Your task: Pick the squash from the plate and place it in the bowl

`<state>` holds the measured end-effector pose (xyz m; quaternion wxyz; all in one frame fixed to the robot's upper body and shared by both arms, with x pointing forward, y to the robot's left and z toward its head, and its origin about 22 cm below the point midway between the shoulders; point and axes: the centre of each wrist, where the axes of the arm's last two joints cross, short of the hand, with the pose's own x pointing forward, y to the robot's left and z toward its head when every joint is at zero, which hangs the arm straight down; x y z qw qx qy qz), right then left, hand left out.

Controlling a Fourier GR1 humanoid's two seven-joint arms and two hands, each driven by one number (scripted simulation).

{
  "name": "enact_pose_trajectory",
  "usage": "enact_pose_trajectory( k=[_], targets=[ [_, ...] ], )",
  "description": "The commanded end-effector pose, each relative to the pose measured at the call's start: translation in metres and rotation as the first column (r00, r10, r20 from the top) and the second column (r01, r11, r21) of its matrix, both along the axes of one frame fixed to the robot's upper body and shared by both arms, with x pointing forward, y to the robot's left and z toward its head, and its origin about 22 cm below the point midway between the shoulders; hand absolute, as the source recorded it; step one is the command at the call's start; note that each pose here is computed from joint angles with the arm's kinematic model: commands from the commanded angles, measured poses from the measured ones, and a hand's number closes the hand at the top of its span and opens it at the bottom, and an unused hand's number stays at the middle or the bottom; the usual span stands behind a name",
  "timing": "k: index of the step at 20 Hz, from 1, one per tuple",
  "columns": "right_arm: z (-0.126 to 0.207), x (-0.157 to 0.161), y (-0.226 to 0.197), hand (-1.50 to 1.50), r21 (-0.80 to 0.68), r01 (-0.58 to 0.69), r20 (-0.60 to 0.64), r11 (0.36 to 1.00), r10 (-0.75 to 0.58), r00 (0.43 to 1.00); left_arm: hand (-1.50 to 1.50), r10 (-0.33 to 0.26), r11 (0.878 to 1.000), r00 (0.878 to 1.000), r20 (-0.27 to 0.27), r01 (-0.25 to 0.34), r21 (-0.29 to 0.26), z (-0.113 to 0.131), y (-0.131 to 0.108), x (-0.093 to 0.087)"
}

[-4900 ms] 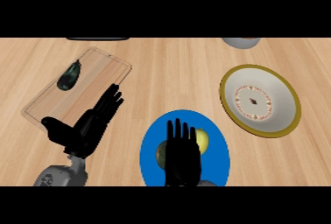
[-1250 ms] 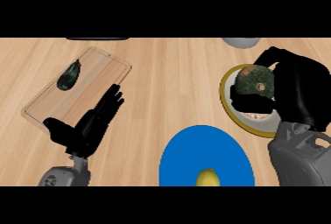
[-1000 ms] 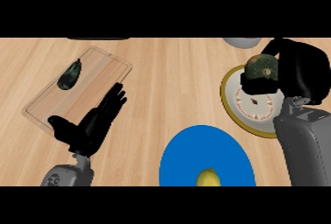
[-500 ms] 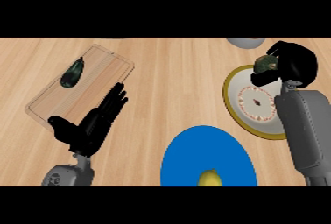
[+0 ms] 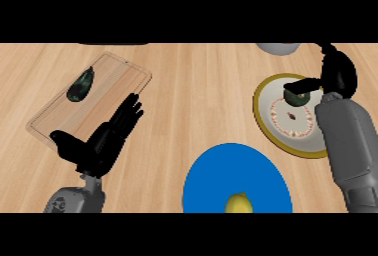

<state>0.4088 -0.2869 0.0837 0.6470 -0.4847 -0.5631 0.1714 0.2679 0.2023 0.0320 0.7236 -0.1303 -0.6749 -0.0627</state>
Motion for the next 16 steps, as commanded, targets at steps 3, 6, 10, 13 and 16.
enact_pose_trajectory(
  k=[3,6,10,13,16],
  targets=[
    [0.012,-0.015,-0.003,-1.50,0.243,-0.075,0.413,0.967,-0.033,0.910,0.00,0.039,0.999,0.999,-0.010,-0.039,0.002,-0.002,0.008,-0.003],
    [0.026,-0.025,0.003,-1.50,0.304,-0.219,0.530,0.927,0.027,0.848,0.00,0.043,0.999,0.999,-0.021,-0.043,-0.005,-0.008,-0.004,-0.006],
    [0.014,-0.076,0.003,-1.50,0.315,-0.316,0.611,0.895,0.064,0.789,0.00,0.075,0.997,0.997,-0.029,-0.074,0.006,-0.009,0.025,-0.007],
    [0.011,-0.120,-0.001,-1.50,0.354,-0.338,0.632,0.872,0.043,0.773,0.00,0.083,0.997,0.996,-0.025,-0.083,0.011,-0.017,0.023,-0.012],
    [0.014,-0.165,-0.006,-1.50,0.295,-0.422,0.686,0.857,0.117,0.718,0.00,0.098,0.995,0.994,-0.036,-0.098,-0.003,-0.007,0.017,-0.005]
  ],
)
